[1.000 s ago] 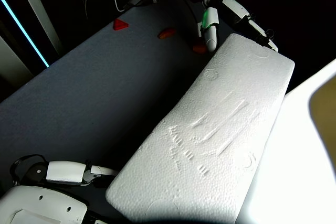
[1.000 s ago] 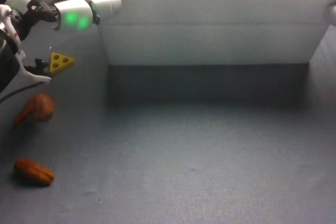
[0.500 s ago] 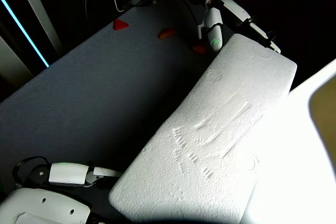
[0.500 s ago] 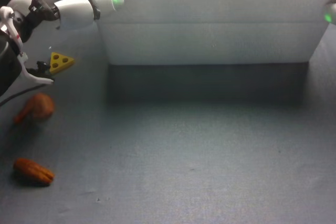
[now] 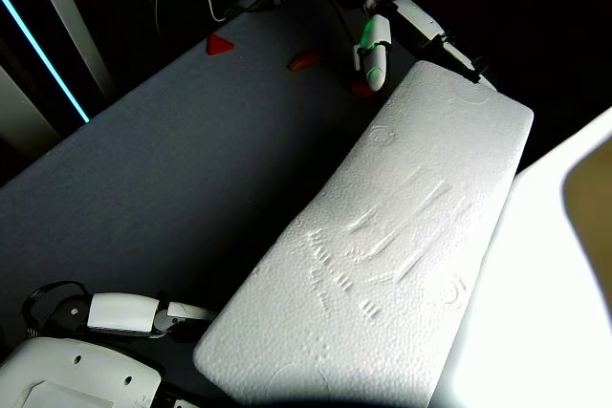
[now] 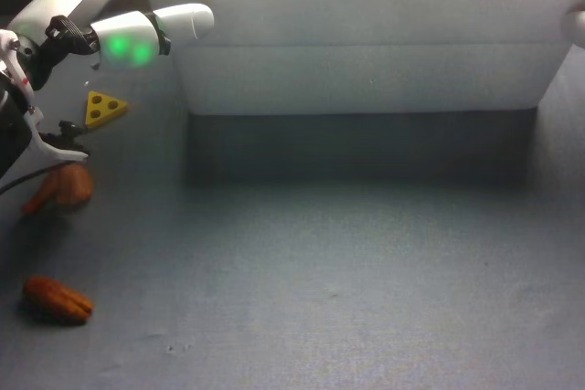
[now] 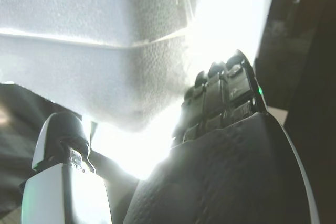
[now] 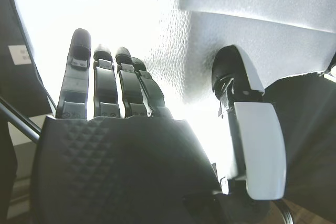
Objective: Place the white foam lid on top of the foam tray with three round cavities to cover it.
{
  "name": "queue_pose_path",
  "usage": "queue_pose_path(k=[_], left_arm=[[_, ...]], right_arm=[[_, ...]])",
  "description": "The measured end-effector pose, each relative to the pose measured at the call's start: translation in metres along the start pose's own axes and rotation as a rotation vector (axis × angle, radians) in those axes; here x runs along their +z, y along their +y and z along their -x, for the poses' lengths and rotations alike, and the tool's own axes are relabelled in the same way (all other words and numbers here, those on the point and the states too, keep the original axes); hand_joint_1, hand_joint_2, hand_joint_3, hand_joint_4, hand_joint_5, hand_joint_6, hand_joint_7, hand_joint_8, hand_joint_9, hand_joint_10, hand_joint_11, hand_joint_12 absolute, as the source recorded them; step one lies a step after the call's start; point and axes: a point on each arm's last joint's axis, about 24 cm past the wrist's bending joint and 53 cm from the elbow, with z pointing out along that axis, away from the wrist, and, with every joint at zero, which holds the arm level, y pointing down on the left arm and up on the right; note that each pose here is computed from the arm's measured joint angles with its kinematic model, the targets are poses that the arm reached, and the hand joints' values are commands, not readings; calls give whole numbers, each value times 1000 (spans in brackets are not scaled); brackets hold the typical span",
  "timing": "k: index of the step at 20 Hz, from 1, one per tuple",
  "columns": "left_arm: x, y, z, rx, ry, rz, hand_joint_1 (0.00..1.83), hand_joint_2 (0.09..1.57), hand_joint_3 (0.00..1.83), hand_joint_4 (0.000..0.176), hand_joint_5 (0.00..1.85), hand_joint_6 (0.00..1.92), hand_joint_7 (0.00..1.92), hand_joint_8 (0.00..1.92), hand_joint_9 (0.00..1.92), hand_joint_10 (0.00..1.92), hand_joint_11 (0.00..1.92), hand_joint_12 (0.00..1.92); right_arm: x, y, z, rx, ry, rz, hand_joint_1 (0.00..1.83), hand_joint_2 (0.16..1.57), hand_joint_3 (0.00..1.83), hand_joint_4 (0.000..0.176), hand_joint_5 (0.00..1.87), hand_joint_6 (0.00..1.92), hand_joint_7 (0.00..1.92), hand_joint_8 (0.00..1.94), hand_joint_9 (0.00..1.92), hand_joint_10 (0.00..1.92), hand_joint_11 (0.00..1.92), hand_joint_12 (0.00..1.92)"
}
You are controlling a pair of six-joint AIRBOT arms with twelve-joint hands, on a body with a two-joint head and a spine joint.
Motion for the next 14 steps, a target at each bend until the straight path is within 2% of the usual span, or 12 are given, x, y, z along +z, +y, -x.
queue_pose_path(k=[3, 4, 6, 7, 8, 10, 11, 12, 13, 14], left_arm=[[0, 2, 0, 4, 1, 6, 450, 1060, 8, 0, 10, 2, 0, 0, 0, 0, 0, 0], [0, 2, 0, 4, 1, 7, 436, 1070, 12, 0, 10, 2, 0, 0, 0, 0, 5, 2], [0, 2, 0, 4, 1, 8, 436, 1070, 12, 0, 10, 2, 0, 0, 0, 0, 5, 2], [0, 2, 1, 5, 1, 9, 454, 1079, 14, 0, 15, 4, 0, 0, 0, 0, 5, 3], [0, 2, 0, 6, 1, 10, 432, 1072, 10, 9, 18, 5, 0, 0, 0, 0, 26, 13], [0, 3, 0, 6, 1, 12, 419, 1075, 8, 6, 11, 1, 0, 0, 0, 0, 55, 34], [0, 3, 0, 6, 1, 12, 419, 1090, 0, 0, 5, 1, 0, 0, 0, 0, 11, 189], [0, 4, 0, 8, 2, 14, 402, 1083, 0, 9, 9, 1, 0, 0, 0, 0, 1, 286], [-1, 6, 1, 8, 1, 16, 419, 1098, 0, 1, 7, 0, 0, 0, 0, 0, 0, 231], [-2, 8, 1, 9, 0, 22, 442, 1107, 1, 0, 4, 0, 0, 0, 0, 0, 0, 138]], right_arm=[[-1, -2, -1, 0, 1, -4, 442, 1251, 1, 0, 0, 0, 0, 0, 0, 0, 0, 259], [-2, -2, 0, -2, 1, -4, 428, 1248, 0, 0, 0, 0, 0, 0, 0, 0, 0, 434], [-3, -1, 1, -4, 2, -5, 428, 1248, 0, 0, 0, 0, 0, 0, 0, 0, 0, 434], [-4, -2, 2, -10, 2, -5, 443, 1245, 0, 0, 0, 0, 0, 0, 0, 0, 0, 537], [-5, -2, 3, -11, 3, -8, 488, 1238, 0, 0, 0, 0, 0, 0, 0, 0, 0, 398], [-7, -3, 4, -34, 4, -12, 418, 1237, 2, 0, 0, 0, 0, 0, 0, 0, 0, 29], [-8, -3, 4, -38, 2, -19, 417, 1256, 9, 0, 0, 0, 0, 0, 0, 0, 0, 0], [-9, -3, 4, -39, 3, -21, 420, 1261, 11, 0, 0, 0, 0, 0, 0, 0, 0, 0], [-9, -4, 4, -43, 4, -22, 440, 1253, 5, 0, 0, 0, 0, 0, 0, 0, 0, 0], [-9, -4, 4, -42, 3, -22, 431, 1257, 5, 0, 0, 0, 0, 0, 0, 0, 0, 0]])
